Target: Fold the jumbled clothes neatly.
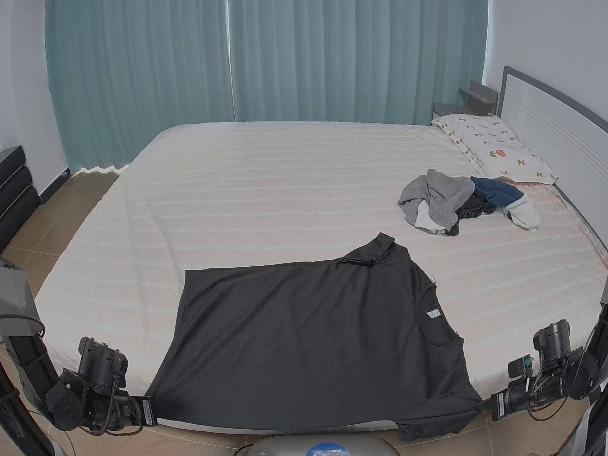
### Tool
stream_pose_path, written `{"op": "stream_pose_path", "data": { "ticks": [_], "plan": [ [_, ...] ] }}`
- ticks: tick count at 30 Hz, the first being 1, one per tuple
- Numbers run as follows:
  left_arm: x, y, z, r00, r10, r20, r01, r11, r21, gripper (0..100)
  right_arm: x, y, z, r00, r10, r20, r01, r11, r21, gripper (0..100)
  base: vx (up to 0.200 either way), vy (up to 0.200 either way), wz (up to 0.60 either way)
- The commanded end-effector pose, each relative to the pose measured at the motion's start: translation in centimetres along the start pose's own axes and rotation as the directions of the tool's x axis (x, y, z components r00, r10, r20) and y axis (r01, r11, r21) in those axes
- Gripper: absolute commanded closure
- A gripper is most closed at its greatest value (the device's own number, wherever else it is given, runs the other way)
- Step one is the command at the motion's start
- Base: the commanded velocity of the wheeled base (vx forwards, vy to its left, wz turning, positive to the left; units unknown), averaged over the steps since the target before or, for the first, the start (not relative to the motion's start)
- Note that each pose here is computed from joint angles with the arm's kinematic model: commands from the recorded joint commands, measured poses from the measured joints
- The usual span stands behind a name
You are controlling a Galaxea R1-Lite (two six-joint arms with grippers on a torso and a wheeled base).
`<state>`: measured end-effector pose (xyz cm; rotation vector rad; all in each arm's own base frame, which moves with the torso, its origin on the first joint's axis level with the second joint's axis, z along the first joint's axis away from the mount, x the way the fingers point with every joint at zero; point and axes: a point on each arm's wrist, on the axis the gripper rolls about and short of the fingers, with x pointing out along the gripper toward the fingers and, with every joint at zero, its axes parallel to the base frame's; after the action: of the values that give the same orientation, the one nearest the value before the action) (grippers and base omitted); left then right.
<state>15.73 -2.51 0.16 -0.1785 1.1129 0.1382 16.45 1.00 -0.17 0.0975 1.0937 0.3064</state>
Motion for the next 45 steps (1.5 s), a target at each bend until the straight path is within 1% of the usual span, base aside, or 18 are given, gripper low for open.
{"op": "stream_pose_path", "data": {
  "ticks": [1, 2, 3, 4, 5, 6, 7, 9, 15, 18, 19, 22, 27, 32, 35, 39, 43, 45],
  "plan": [
    [-0.1, -0.3, 0.9, 0.996, -0.034, 0.078, 0.036, 0.999, -0.026, 100, 0.0, 0.0, 0.6, 0.998, 0.000, 0.058, 0.000, 1.000, -0.002, 100, 0.000, 0.000, 0.00],
    [-0.1, -0.5, 1.4, 0.992, -0.054, 0.117, 0.059, 0.997, -0.044, 100, 0.1, -0.1, 1.1, 0.996, -0.003, 0.092, 0.003, 1.000, -0.002, 100, 0.000, 0.000, 0.00],
    [-0.1, -0.5, 1.5, 0.991, -0.057, 0.123, 0.064, 0.997, -0.047, 100, 0.1, -0.1, 1.2, 0.995, -0.003, 0.096, 0.003, 1.000, 0.000, 100, 0.000, 0.000, 0.00],
    [-0.1, -0.9, 2.4, 0.976, -0.105, 0.190, 0.127, 0.986, -0.107, 100, 0.3, -0.2, 2.3, 0.986, -0.003, 0.166, 0.000, 1.000, 0.019, 100, 0.000, 0.000, 0.00],
    [-0.2, -1.1, 2.9, 0.967, -0.125, 0.224, 0.159, 0.977, -0.139, 100, 0.3, -0.1, 3.0, 0.980, 0.000, 0.199, -0.006, 1.000, 0.029, 100, 0.000, 0.000, 0.00],
    [-0.2, -1.3, 3.3, 0.959, -0.138, 0.249, 0.184, 0.968, -0.169, 100, 0.4, -0.1, 3.5, 0.975, 0.000, 0.224, -0.010, 0.999, 0.041, 100, 0.000, 0.000, 0.00],
    [-0.2, -1.5, 4.0, 0.943, -0.154, 0.294, 0.221, 0.952, -0.210, 100, 0.5, -0.1, 4.5, 0.964, 0.003, 0.266, -0.020, 0.998, 0.060, 100, 0.000, 0.000, 0.00],
    [0.0, -1.9, 5.0, 0.927, -0.163, 0.337, 0.254, 0.936, -0.246, 100, 0.7, 0.0, 5.9, 0.952, 0.001, 0.307, -0.026, 0.997, 0.076, 100, 0.000, 0.000, 0.00],
    [0.4, -2.6, 6.7, 0.905, -0.184, 0.385, 0.307, 0.907, -0.288, 100, 1.4, -0.5, 9.2, 0.918, -0.013, 0.397, -0.026, 0.995, 0.092, 100, 0.000, 0.000, 0.00],
    [0.5, -2.7, 8.0, 0.886, -0.178, 0.428, 0.339, 0.879, -0.336, 100, 1.6, -0.6, 10.6, 0.902, -0.011, 0.433, -0.029, 0.996, 0.087, 100, 0.000, 0.000, 0.00],
    [0.5, -2.7, 8.2, 0.883, -0.176, 0.435, 0.343, 0.875, -0.342, 100, 1.6, -0.6, 11.0, 0.896, -0.010, 0.445, -0.034, 0.995, 0.091, 100, 0.000, 0.000, 0.00],
    [0.6, -2.6, 8.5, 0.882, -0.174, 0.438, 0.345, 0.871, -0.349, 100, 1.6, -0.6, 11.6, 0.888, -0.009, 0.460, -0.040, 0.995, 0.096, 100, 0.000, 0.000, 0.00],
    [1.7, -2.8, 8.9, 0.889, -0.167, 0.426, 0.335, 0.872, -0.357, 100, 2.3, -0.6, 12.3, 0.893, -0.005, 0.451, -0.043, 0.995, 0.095, 100, 0.000, 0.000, 0.00],
    [1.9, -2.6, 9.2, 0.890, -0.152, 0.430, 0.331, 0.864, -0.379, 100, 2.5, -0.7, 13.2, 0.880, -0.003, 0.475, -0.046, 0.995, 0.092, 100, 0.000, 0.000, 0.00],
    [1.7, -2.4, 9.2, 0.889, -0.149, 0.434, 0.331, 0.863, -0.382, 100, 2.4, -0.7, 13.2, 0.879, 0.000, 0.477, -0.048, 0.995, 0.089, 100, 0.000, 0.000, 0.00],
    [0.5, -2.1, 8.6, 0.884, -0.151, 0.443, 0.338, 0.861, -0.380, 100, 2.2, 0.1, 12.3, 0.887, 0.017, 0.462, -0.058, 0.996, 0.074, 100, 0.000, 0.000, 0.00],
    [-0.4, -1.6, 7.8, 0.884, -0.147, 0.444, 0.333, 0.865, -0.376, 100, 1.1, 0.5, 11.5, 0.886, 0.021, 0.463, -0.060, 0.996, 0.068, 100, 0.000, 0.000, 0.00],
    [-0.6, -1.0, 6.6, 0.901, -0.132, 0.414, 0.304, 0.872, -0.384, 100, 0.5, 0.7, 11.0, 0.885, 0.023, 0.464, -0.060, 0.996, 0.066, 100, 0.000, 0.000, 0.00]
  ]
}}
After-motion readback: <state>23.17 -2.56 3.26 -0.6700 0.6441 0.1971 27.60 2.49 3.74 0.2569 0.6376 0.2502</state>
